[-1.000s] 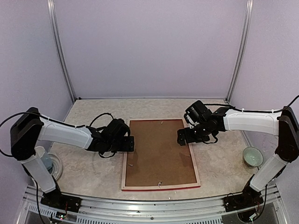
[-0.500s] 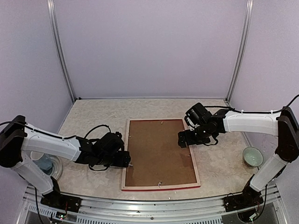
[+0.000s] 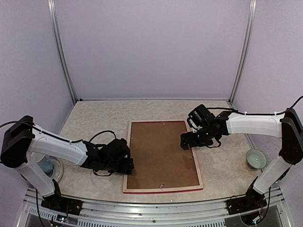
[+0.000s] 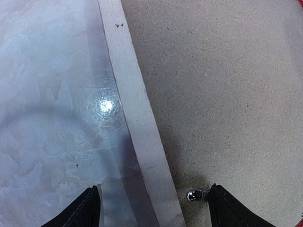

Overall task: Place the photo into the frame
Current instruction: Press the fastener onto the backboard.

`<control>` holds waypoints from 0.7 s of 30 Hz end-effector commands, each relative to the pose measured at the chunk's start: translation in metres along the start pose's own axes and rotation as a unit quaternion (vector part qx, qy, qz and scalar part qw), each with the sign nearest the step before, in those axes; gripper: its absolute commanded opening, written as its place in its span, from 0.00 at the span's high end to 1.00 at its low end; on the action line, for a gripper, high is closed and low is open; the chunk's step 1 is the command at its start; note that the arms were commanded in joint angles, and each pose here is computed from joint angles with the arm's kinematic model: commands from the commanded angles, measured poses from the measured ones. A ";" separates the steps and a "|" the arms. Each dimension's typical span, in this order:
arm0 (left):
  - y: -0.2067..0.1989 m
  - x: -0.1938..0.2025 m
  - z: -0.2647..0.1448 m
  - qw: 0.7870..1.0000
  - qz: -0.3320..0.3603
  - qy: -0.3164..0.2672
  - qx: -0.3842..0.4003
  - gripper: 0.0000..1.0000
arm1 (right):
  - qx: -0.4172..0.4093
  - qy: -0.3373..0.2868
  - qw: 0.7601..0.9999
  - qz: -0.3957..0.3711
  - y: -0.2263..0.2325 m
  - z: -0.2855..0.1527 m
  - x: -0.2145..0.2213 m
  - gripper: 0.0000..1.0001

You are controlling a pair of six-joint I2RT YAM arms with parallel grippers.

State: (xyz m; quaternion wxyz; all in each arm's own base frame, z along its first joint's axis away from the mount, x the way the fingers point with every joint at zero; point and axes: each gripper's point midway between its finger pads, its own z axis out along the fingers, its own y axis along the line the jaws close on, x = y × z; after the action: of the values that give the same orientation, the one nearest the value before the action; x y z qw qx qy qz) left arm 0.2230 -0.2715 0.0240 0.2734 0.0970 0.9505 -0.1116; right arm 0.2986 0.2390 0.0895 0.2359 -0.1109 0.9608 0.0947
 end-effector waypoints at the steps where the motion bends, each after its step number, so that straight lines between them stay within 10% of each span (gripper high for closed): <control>1: -0.002 0.002 0.001 1.000 0.004 0.006 -0.008 0.23 | 0.000 -0.007 1.000 -0.008 0.001 -0.004 0.001 0.01; 21: 0.003 -0.014 -0.018 0.999 -0.014 -0.032 -0.015 0.27 | -0.002 -0.006 1.000 -0.007 0.003 -0.001 0.000 0.01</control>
State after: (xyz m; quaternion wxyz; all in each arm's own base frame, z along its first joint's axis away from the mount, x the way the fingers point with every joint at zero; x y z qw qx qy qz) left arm 0.2211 -0.2716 0.0271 0.2784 0.0923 0.9500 -0.1075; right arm 0.2985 0.2389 0.0895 0.2364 -0.1114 0.9606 0.0949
